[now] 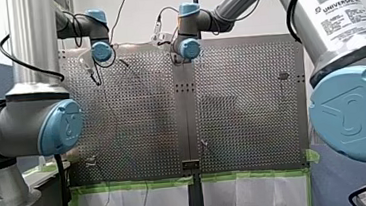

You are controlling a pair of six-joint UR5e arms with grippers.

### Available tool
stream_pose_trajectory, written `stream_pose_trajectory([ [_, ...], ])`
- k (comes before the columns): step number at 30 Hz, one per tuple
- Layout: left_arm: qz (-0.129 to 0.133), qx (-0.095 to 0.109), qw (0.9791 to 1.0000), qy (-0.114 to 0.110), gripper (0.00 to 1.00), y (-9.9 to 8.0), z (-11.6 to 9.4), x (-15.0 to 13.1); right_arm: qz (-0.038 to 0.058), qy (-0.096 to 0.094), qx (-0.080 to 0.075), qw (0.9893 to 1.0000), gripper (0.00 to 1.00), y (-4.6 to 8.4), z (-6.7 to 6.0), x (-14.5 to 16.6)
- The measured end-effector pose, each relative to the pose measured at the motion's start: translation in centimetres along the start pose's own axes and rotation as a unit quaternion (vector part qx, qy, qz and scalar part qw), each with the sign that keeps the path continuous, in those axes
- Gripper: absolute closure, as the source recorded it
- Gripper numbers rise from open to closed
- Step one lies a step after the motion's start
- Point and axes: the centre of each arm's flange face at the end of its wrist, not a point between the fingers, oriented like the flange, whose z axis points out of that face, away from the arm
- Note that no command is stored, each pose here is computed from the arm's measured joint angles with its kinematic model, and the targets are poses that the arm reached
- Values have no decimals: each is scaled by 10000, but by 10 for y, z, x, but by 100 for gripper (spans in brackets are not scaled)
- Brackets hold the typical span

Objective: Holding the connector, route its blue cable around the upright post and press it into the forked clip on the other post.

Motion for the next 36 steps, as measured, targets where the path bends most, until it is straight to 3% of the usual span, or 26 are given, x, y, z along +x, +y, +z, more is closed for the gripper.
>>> stream_pose_trajectory([
  [9,72,-123,9998,125,100,20,19,17,35,-89,-137,9999,100,22,5,-17],
  [18,80,-16,9998,168,98,27,24,16,-12,-118,-290,9995,100,46,8,-21],
  [25,104,129,9991,395,98,33,33,34,-28,-240,-355,9991,100,59,8,-42],
  [36,135,47,9976,680,90,54,44,67,-53,-318,-444,9985,100,75,9,-58],
])
